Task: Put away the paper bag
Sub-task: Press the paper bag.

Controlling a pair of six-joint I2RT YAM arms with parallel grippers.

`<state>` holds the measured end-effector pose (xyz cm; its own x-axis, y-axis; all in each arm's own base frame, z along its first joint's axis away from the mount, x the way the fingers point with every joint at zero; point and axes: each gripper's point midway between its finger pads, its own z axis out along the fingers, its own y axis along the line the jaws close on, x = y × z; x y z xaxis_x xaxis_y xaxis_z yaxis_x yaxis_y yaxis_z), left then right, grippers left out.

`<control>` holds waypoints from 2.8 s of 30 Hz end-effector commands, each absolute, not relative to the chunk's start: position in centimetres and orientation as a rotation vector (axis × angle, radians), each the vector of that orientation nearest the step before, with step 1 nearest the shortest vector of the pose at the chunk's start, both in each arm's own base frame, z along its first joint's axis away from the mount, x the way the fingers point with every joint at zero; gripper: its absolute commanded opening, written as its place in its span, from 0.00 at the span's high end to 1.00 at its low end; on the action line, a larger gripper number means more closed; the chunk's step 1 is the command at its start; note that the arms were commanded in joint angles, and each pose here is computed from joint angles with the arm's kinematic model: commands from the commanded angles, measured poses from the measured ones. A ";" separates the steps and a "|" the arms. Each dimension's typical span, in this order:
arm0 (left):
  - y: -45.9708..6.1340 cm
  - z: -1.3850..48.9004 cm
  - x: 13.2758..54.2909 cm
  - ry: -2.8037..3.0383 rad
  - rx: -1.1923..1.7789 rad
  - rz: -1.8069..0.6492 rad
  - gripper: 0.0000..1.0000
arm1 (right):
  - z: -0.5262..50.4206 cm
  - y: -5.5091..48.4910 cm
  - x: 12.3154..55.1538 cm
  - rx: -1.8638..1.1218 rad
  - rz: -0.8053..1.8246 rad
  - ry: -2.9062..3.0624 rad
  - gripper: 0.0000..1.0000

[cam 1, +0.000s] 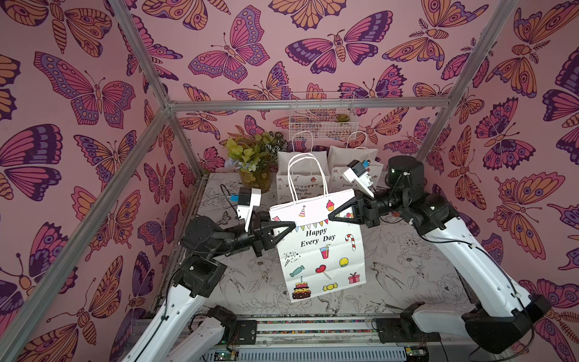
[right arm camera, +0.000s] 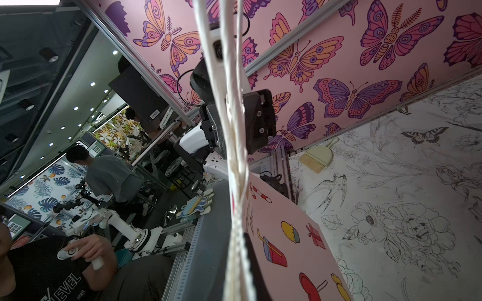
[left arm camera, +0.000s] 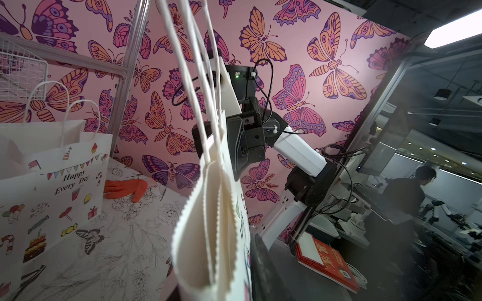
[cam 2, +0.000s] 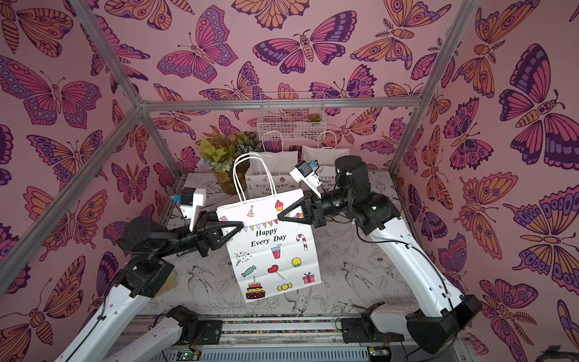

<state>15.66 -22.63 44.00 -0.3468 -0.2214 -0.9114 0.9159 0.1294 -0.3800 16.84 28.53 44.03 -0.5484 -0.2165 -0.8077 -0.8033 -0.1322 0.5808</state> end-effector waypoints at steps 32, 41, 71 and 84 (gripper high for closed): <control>-22.4 45.5 15.5 1.304 0.712 -1.441 1.00 | 50.3 29.1 14.6 -1.120 1.658 1.440 0.63; -22.4 46.0 15.2 1.279 0.714 -1.466 0.89 | 50.5 28.4 14.6 -1.077 1.567 1.443 1.00; -22.2 47.1 13.3 1.203 0.775 -1.522 1.00 | 48.0 26.3 12.9 -1.054 1.545 1.534 0.45; -22.4 47.7 12.7 1.180 0.800 -1.563 1.00 | 47.5 26.1 12.8 -1.065 1.513 1.565 0.89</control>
